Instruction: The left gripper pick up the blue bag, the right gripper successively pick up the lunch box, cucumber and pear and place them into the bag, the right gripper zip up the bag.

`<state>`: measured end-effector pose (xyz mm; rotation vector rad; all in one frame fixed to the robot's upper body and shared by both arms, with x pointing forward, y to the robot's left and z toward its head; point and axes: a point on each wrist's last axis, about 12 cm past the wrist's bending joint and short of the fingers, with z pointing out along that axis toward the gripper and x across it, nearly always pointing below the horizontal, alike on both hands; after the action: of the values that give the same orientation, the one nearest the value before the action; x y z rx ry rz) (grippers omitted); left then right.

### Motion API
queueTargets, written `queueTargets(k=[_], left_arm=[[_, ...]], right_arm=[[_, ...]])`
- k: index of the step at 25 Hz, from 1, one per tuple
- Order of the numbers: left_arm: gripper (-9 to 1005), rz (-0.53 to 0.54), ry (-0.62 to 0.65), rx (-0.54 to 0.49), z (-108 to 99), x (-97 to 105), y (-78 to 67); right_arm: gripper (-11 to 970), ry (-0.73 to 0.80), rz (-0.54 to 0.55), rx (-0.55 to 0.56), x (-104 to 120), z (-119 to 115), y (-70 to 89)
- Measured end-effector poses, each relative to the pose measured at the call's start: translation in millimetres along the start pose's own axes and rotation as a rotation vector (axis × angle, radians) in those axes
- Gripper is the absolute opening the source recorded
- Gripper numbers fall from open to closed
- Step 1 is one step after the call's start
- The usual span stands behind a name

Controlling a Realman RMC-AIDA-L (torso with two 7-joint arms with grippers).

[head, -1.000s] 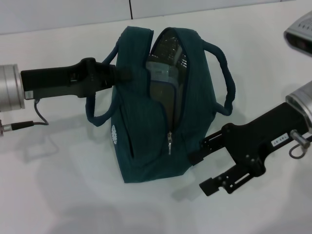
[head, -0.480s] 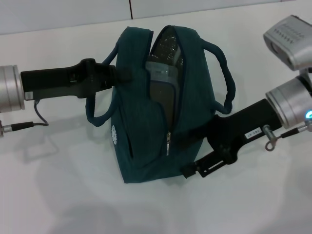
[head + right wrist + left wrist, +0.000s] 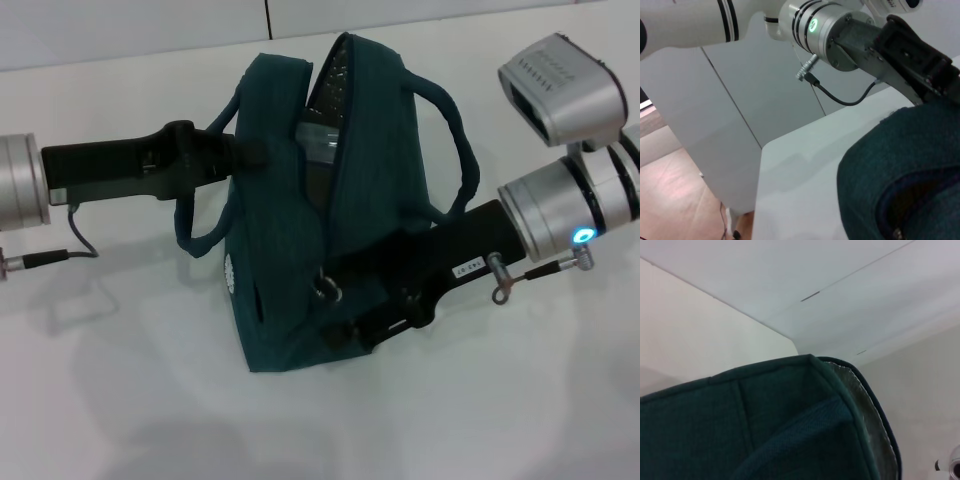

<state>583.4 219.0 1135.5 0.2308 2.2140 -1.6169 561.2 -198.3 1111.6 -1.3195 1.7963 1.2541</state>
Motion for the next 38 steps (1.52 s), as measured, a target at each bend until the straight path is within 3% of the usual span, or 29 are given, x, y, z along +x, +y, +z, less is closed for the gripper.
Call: queueTargets(k=[5, 14, 19, 38], left_arm=[[44, 0.008, 0.0, -0.002, -0.6, -0.2, 0.2], [44, 0.009, -0.001, -0.003, -1.6, -0.3, 0.7], [44, 0.008, -0.002, -0.003, -1.6, -0.1, 0.8], [45, 0.012, -0.005, -0.003, -2.9, -0.1, 1.2]], right_arm=[[662, 0.012, 0.0, 0.02, 0.8, 3.7, -2.4], [446, -0.01, 0.01, 0.042, 1.1, 2.7, -4.1], [266, -0.012, 0.031, 0.065, 2.8, 3.9, -6.4], [81, -0.043, 0.046, 0.109, 6.2, 2.6, -9.6]])
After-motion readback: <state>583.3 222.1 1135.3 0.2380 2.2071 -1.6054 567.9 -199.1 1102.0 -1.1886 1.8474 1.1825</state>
